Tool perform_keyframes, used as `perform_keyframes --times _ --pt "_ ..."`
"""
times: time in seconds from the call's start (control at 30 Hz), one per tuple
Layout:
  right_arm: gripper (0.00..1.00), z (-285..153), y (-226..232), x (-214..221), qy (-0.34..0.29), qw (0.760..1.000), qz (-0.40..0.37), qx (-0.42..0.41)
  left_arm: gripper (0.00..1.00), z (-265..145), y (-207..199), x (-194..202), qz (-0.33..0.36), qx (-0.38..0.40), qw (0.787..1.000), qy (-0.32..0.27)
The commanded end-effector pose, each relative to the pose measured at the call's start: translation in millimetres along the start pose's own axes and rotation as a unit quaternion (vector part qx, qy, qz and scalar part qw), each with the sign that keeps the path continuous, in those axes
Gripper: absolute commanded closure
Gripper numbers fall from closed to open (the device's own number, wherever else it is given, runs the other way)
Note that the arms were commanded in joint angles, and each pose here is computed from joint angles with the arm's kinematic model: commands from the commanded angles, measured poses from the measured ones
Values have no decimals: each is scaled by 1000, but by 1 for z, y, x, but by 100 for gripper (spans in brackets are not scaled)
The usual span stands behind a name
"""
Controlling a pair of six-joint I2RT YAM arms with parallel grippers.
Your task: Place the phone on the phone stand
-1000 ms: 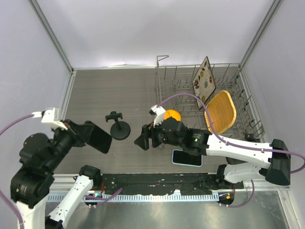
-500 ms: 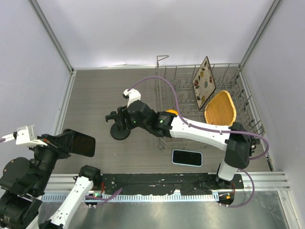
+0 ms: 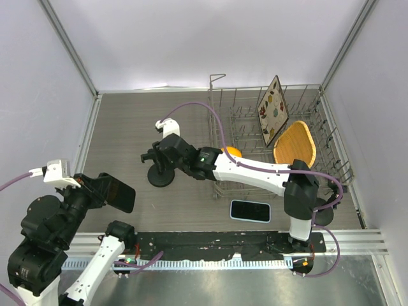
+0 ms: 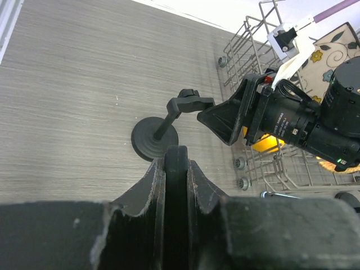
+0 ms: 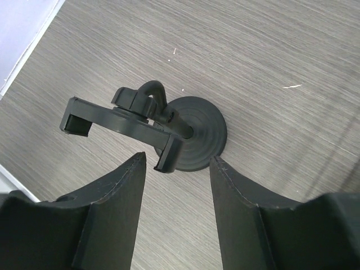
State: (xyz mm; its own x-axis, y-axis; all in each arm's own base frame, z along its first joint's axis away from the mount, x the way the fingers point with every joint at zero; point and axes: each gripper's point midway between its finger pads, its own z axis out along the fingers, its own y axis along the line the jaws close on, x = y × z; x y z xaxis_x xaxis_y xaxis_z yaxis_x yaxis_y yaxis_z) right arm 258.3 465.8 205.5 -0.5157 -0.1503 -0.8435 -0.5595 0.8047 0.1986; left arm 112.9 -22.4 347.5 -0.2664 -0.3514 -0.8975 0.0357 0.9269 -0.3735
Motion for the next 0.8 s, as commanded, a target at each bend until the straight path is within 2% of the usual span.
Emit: perform_keyframes --times 0.0,0.13,0.4,0.5,0.6,0.63,0.73,0.77 --pt "47 -7 1 -31 -44 999 -2 15 100 1 -15 -20 -5 37 998 -41" --pt "52 -5 3 -34 -50 999 -4 17 100 5 -15 -15 -4 35 999 -32" --pt "53 -2 7 -40 -55 998 -7 20 100 8 -17 -12 -4 40 999 -25" --pt "58 0 6 -41 -55 998 -8 23 100 7 -18 -11 -5 42 999 -24" --pt "78 -2 6 -42 -55 998 -14 23 100 9 -19 -9 -5 43 999 -18" --pt "97 -2 6 -42 -54 998 -14 25 100 10 -21 -8 -5 49 999 -15" --pt "99 -11 1 -36 -42 998 -26 32 100 15 -35 -4 1 87 996 -5" --pt "99 -15 1 -32 -36 999 -28 29 100 12 -56 5 5 148 989 19"
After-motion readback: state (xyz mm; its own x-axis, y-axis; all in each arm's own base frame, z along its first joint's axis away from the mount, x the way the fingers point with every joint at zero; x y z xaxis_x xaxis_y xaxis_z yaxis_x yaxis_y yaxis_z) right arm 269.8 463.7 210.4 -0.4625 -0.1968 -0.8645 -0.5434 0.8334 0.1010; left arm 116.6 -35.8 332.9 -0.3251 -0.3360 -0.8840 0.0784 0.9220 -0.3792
